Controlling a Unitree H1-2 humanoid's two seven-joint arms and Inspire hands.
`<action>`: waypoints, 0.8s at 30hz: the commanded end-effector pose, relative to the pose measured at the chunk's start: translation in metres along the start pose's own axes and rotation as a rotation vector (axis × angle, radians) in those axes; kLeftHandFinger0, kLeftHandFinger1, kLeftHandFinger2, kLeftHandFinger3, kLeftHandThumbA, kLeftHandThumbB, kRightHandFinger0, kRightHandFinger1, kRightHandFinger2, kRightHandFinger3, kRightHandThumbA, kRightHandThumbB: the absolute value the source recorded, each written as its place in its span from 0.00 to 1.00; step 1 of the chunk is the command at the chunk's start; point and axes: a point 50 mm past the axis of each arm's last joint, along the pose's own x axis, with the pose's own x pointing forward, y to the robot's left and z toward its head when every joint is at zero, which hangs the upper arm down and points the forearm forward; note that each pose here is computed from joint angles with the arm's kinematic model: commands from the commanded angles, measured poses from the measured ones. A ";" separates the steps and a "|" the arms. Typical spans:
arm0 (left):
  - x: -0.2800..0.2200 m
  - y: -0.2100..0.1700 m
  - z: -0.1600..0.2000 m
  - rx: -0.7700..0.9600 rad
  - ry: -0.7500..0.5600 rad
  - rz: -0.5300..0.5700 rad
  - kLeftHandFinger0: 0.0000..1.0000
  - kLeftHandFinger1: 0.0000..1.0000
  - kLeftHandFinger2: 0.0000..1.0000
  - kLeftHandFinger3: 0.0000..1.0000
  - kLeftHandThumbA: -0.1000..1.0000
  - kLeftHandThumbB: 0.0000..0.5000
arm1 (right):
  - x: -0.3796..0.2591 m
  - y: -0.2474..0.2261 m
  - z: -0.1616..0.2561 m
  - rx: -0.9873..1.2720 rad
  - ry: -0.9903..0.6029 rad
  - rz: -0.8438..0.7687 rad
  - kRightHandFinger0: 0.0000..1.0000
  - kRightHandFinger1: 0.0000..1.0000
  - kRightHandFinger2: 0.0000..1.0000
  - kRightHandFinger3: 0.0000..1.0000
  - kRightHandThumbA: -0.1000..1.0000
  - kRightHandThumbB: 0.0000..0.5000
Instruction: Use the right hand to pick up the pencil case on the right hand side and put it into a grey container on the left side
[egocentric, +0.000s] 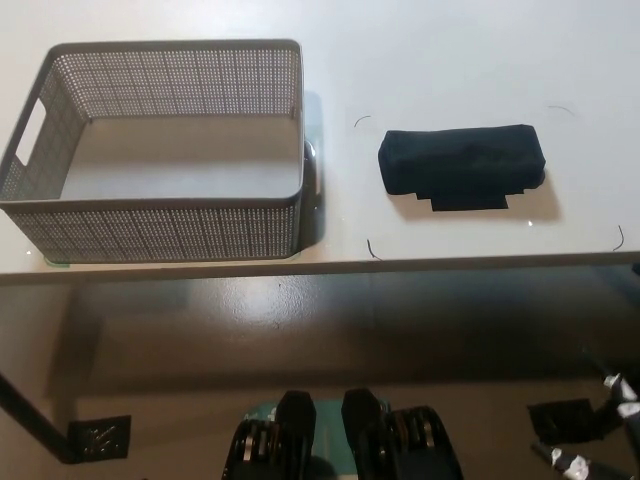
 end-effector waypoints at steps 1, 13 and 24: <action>-0.002 0.024 0.010 0.043 -0.078 0.039 1.00 1.00 1.00 1.00 1.00 0.62 | 0.028 -0.047 0.039 -0.096 -0.145 -0.039 1.00 1.00 1.00 1.00 1.00 0.76; -0.006 0.025 0.006 0.002 -0.091 0.038 1.00 1.00 1.00 1.00 1.00 0.63 | 0.133 -0.116 0.128 -0.280 -0.305 -0.024 1.00 1.00 1.00 1.00 0.93 0.95; -0.004 0.024 0.006 -0.043 -0.133 0.032 1.00 1.00 1.00 1.00 1.00 0.70 | 0.238 -0.110 0.167 -0.403 -0.308 0.073 1.00 1.00 1.00 1.00 0.89 1.00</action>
